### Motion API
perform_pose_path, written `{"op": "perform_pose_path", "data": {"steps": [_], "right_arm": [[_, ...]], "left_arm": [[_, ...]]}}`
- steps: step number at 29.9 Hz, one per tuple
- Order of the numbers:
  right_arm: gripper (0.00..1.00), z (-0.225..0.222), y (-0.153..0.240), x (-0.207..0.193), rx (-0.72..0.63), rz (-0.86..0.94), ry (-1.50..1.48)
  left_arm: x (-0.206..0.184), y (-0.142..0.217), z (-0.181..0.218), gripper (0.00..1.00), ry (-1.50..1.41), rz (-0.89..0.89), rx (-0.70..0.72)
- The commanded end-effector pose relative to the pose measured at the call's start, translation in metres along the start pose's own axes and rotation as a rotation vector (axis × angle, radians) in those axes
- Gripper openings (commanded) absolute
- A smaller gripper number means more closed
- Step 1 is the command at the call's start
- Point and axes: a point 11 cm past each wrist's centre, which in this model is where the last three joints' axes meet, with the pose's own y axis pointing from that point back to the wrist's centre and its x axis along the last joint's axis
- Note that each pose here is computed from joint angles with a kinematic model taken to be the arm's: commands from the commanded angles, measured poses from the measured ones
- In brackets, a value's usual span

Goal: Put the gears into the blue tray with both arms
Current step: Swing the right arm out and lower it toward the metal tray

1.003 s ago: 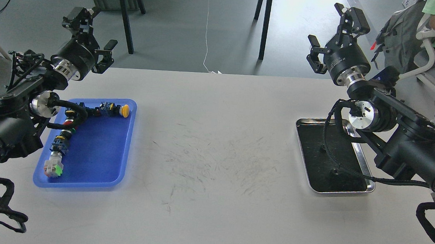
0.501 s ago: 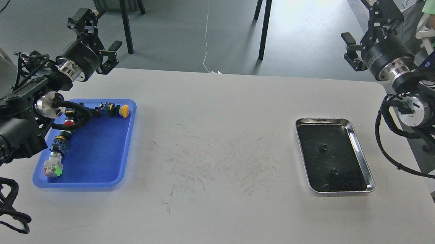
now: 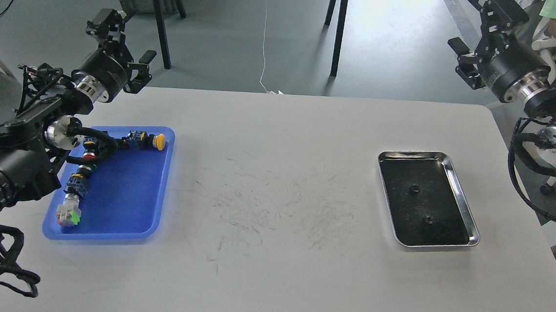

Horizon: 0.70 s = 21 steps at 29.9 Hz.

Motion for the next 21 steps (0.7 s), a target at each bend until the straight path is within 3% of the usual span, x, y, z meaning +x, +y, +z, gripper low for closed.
{"op": "perform_pose_path", "data": {"steps": [1, 10, 16, 21], "right_arm": [[0.96, 0.004, 0.002, -0.007, -0.021, -0.061, 0.106], [0.99, 0.035, 0.02, -0.025, -0.165, -0.29, 0.371], [0.99, 0.042, 0.04, -0.017, -0.267, -0.468, 0.677], [0.98, 0.073, 0.064, -0.015, -0.384, -0.641, 0.91]], "left_arm": [[0.001, 0.001, -0.001, 0.99, 0.002, 0.003, -0.001], [0.0, 0.001, -0.002, 0.99, 0.008, 0.004, 0.0], [0.0, 0.0, -0.002, 0.99, 0.009, 0.004, -0.002], [-0.004, -0.002, -0.003, 0.99, 0.016, -0.003, -0.002]]}}
